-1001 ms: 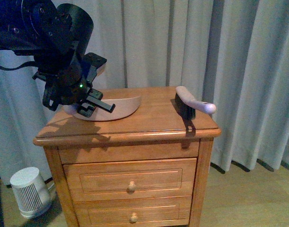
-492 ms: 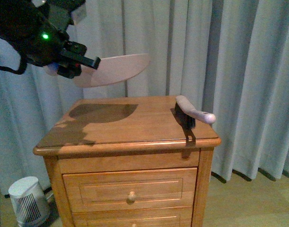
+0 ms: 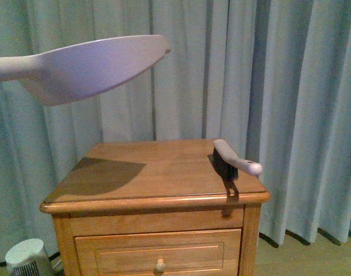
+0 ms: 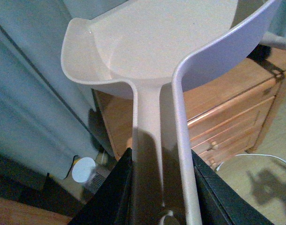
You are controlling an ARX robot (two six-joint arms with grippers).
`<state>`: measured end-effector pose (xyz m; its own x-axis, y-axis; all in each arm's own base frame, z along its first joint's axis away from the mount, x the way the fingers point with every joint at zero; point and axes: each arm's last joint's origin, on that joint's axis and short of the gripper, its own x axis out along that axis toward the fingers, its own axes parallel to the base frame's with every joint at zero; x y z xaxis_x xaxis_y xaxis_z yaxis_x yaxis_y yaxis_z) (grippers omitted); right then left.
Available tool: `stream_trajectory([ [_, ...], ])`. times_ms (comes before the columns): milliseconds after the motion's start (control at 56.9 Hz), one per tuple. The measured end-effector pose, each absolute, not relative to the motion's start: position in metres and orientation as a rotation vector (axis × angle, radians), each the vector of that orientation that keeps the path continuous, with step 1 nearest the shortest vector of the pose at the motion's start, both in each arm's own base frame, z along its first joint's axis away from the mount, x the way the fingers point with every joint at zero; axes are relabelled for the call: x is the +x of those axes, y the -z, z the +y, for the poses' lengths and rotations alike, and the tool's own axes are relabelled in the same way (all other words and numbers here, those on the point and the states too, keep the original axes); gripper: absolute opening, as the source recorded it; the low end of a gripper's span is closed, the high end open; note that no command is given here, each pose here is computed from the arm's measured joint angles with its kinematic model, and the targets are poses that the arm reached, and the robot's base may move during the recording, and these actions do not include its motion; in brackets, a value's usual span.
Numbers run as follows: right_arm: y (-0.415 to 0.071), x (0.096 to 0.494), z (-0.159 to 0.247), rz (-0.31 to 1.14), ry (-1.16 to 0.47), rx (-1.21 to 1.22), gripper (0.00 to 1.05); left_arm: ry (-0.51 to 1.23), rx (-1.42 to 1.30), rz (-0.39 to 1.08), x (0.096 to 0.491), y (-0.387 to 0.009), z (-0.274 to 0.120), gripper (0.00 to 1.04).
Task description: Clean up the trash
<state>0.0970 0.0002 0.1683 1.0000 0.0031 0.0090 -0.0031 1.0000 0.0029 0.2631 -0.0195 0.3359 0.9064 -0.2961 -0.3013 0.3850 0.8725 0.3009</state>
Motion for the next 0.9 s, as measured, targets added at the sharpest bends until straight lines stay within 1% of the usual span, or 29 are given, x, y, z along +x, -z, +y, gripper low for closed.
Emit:
stream_trajectory([
  [246,-0.168,0.097,0.0,-0.009,-0.003,0.003,0.97,0.455,0.35,0.221,0.208,-0.333,-0.018,0.29],
  [474,-0.168,0.097,0.0,-0.009,-0.003,0.003,0.97,0.54,0.354,0.23,0.164,-0.315,-0.027,0.29],
  [632,-0.168,0.097,0.0,-0.009,-0.003,0.003,0.97,0.55,0.357,0.21,0.151,-0.312,-0.027,0.29],
  [896,-0.168,0.097,0.0,-0.009,-0.003,0.003,0.97,0.503,0.327,0.212,0.143,-0.304,-0.016,0.29],
])
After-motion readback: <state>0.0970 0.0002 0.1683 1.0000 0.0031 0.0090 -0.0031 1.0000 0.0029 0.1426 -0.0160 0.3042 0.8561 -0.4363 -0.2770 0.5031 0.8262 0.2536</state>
